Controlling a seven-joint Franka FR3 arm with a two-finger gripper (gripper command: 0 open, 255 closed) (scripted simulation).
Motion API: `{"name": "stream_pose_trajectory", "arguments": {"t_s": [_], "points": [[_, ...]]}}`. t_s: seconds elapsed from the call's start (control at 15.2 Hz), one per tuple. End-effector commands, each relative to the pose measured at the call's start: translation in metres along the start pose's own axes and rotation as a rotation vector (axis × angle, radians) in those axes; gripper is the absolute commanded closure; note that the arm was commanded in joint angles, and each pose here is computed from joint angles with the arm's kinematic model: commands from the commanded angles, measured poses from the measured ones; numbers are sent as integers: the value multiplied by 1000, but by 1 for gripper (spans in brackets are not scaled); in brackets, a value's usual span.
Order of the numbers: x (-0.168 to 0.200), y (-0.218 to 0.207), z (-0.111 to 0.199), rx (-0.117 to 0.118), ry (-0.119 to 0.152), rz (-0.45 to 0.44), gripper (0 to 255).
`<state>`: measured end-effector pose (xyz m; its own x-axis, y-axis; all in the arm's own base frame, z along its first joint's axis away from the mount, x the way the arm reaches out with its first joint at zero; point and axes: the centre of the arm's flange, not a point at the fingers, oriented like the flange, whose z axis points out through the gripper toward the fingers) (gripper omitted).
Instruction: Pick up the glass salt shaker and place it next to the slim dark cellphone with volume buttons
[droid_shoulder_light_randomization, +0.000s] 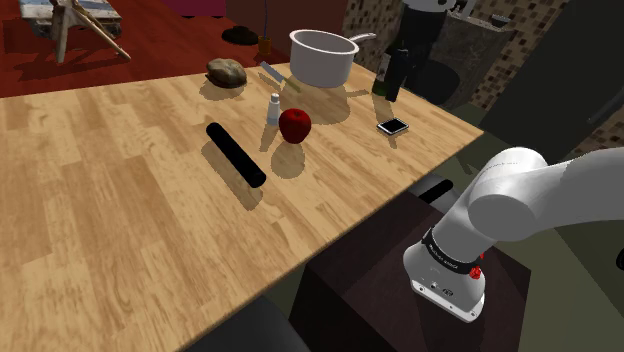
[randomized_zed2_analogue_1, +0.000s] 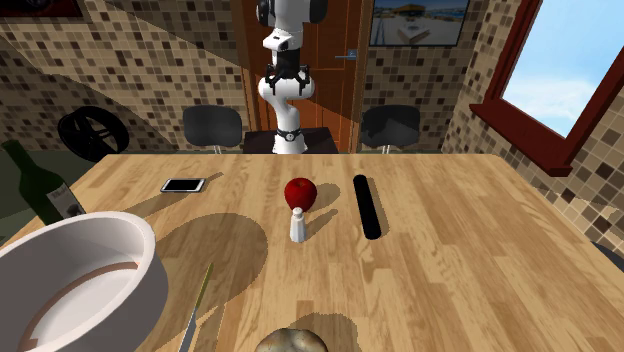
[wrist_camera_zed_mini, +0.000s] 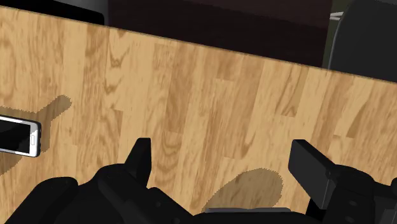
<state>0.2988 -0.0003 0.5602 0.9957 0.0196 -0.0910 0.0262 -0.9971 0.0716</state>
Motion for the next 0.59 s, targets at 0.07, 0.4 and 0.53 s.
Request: {"name": "stream_pose_trajectory", "arguments": {"t_s": [0.07, 0.4, 0.53], "points": [[12, 0, 4, -2, 1, -1, 0], [74, -1, 25, -10, 7, -6, 0], [99, -2, 33, -13, 9, -8, 0]]}}
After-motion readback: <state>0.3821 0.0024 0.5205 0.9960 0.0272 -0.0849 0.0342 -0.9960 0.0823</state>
